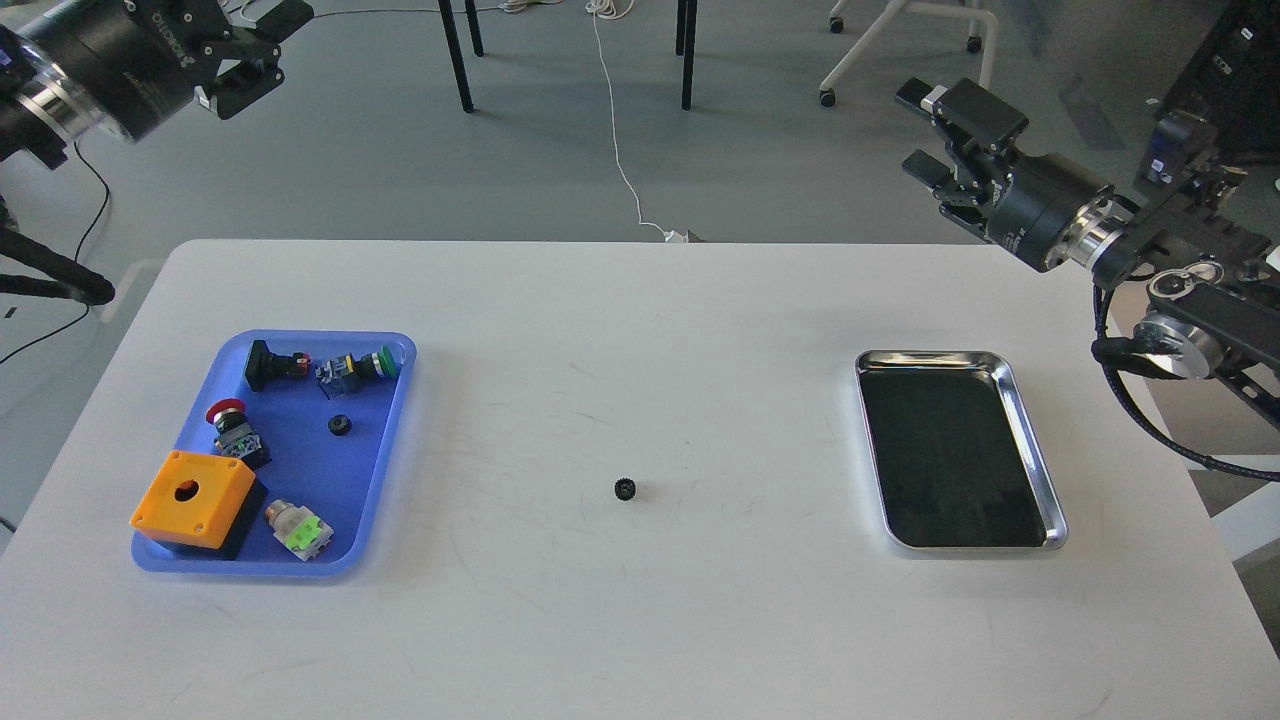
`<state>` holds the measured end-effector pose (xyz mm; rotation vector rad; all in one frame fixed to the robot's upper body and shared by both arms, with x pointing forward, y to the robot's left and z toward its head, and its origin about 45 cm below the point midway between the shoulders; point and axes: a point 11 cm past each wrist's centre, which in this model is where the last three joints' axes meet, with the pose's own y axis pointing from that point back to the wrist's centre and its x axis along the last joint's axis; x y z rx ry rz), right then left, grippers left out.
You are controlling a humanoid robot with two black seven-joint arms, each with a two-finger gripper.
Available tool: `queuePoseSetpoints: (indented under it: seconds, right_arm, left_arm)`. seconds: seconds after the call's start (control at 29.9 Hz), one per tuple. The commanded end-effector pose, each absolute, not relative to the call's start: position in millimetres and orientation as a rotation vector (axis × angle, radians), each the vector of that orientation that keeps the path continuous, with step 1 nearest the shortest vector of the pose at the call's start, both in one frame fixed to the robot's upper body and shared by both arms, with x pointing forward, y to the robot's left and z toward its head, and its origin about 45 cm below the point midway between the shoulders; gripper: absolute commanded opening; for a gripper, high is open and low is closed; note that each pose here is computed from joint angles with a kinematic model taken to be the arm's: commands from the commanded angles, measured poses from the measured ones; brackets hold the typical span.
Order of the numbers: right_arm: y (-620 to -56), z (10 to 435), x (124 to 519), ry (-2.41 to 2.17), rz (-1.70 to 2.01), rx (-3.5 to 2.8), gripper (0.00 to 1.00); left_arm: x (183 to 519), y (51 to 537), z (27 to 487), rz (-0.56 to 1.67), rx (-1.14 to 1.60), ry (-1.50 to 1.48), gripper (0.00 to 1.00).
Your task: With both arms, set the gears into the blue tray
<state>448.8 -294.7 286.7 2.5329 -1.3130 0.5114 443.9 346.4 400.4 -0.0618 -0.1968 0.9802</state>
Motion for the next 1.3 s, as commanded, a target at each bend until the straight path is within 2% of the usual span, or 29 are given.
queuePoseSetpoints:
  seconds: [0.0,1.27]
  right_arm:
    - [-294.5,286.7,448.8,-1.313,0.511,2.533,0.98]
    - [-294.5,286.7,448.8,-1.313,0.511,2.533,0.98]
  left_arm:
    - [443.9,346.5,400.4,0.980,-0.062,-0.197,0.98]
    - [443.9,346.5,400.4,0.980,-0.062,-0.197,0.98]
